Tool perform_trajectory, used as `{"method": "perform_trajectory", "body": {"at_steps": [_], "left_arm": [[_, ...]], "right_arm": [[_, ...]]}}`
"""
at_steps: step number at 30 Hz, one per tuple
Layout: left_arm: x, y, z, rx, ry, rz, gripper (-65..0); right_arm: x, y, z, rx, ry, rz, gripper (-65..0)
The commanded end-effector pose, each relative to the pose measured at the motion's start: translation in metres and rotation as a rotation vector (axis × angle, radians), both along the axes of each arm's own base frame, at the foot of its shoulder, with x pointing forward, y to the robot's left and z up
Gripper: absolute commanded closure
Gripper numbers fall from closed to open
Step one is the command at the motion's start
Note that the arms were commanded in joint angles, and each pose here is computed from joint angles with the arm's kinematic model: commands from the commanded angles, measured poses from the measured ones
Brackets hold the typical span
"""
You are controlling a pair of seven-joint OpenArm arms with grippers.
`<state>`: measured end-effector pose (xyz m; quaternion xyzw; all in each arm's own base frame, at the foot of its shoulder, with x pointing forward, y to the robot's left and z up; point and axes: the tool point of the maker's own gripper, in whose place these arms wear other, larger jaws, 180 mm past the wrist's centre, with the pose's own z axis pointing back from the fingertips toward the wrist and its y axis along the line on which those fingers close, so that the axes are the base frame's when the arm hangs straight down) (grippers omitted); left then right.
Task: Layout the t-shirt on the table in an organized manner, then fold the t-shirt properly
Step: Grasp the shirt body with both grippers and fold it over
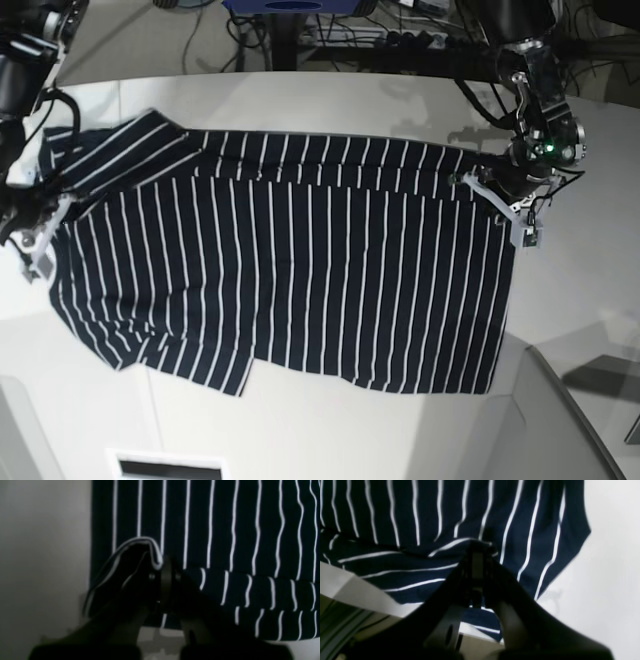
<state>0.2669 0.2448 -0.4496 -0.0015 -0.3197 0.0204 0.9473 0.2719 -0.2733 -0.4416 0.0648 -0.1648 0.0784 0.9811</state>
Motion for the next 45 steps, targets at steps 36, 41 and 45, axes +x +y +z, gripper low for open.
{"method": "perform_trajectory", "body": {"at_steps": [36, 41, 45], "left_arm": [[0.04, 0.035, 0.02, -0.002, -0.135, 0.154, 0.0], [0.039, 0.034, 0.018, -0.004, -0.131, 0.153, 0.0], [0.039, 0.034, 0.018, -0.004, -0.131, 0.154, 0.0]], "right_arm": [[0.088, 0.001, 0.039, 0.037, -0.219, 0.031, -0.5], [0.089, 0.008, 0.028, 0.061, -0.179, 0.039, -0.5], [0.094, 0.028, 0.021, 0.063, -0.177, 0.112, -0.5]]}}
